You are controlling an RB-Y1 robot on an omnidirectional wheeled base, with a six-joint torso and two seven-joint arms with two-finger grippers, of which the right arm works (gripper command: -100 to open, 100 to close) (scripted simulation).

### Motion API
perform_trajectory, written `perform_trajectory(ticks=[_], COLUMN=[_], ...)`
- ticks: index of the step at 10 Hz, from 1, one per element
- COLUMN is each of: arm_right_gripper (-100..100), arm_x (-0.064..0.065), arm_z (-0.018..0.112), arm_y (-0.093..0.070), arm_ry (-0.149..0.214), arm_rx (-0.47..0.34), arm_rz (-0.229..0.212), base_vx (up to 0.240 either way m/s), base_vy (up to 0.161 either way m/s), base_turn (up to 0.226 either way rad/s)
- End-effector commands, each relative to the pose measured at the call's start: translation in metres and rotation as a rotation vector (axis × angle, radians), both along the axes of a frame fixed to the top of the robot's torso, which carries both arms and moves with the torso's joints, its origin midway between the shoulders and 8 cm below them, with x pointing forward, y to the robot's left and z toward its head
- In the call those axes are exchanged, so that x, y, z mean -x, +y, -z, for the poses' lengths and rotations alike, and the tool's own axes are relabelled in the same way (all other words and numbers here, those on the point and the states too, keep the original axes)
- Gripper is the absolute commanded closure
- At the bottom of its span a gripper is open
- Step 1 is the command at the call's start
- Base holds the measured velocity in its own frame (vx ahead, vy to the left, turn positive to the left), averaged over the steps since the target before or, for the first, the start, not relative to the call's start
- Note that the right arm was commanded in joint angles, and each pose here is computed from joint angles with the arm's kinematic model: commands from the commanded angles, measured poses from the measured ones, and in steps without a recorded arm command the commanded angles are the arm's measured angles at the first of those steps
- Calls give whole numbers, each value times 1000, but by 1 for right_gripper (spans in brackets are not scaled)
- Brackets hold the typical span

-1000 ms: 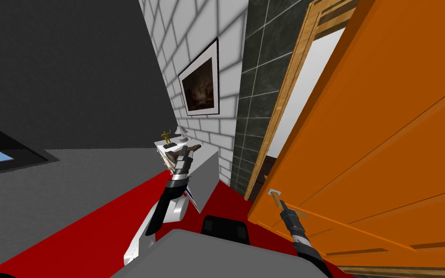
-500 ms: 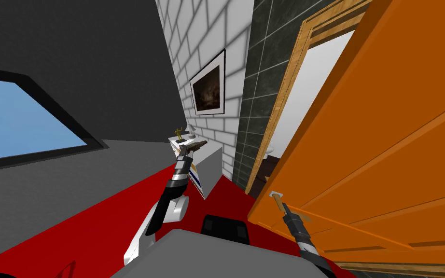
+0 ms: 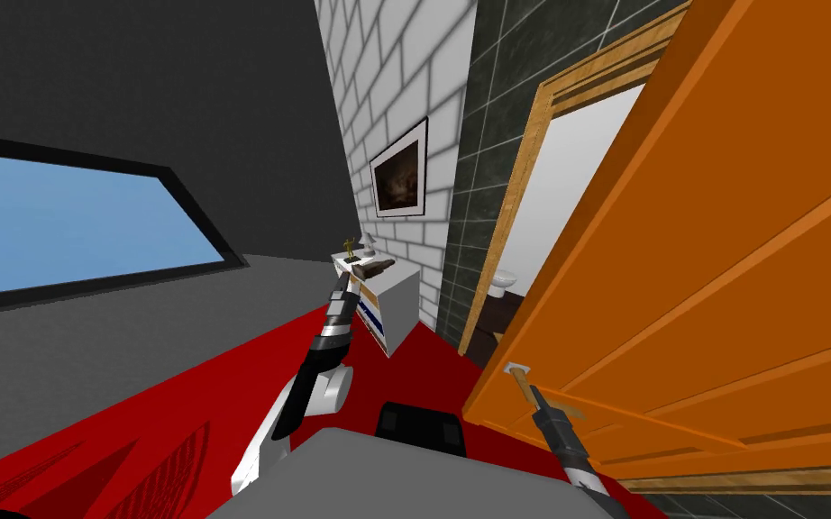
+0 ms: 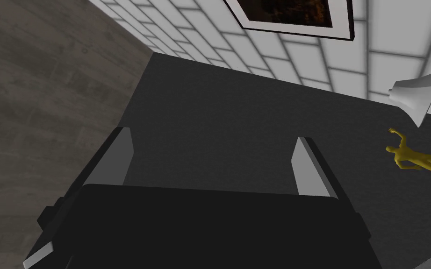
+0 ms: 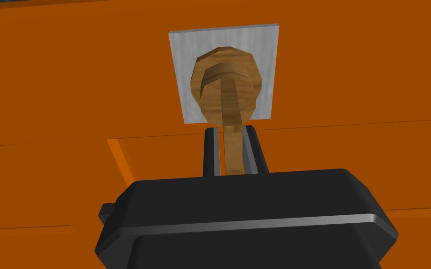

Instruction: Pull the door open

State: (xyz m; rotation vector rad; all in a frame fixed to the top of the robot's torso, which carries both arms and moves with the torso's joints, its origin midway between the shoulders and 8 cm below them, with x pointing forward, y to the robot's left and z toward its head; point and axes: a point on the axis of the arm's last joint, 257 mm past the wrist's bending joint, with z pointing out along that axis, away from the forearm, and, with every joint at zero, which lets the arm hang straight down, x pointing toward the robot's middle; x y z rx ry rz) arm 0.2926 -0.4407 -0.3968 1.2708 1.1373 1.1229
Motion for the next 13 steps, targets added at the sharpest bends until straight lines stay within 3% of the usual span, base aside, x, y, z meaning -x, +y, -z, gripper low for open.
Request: perform_trajectory(ticks=[1,8,9,13], arm_right_gripper=[100,100,100,100], arm_x=[4,29,26,-5], arm_z=[-1,-4,-3,3], arm_y=[0,-3,-1,20], arm_ry=[-7,-14,-9,-6], arm_rx=[1,2,1,-4], arm_rz=[-11,-59,-56,-77], base_vx=[-235,-243,-90,-223], base_vy=[-61,-49,-1,-24], base_turn=[197,174,11,45])
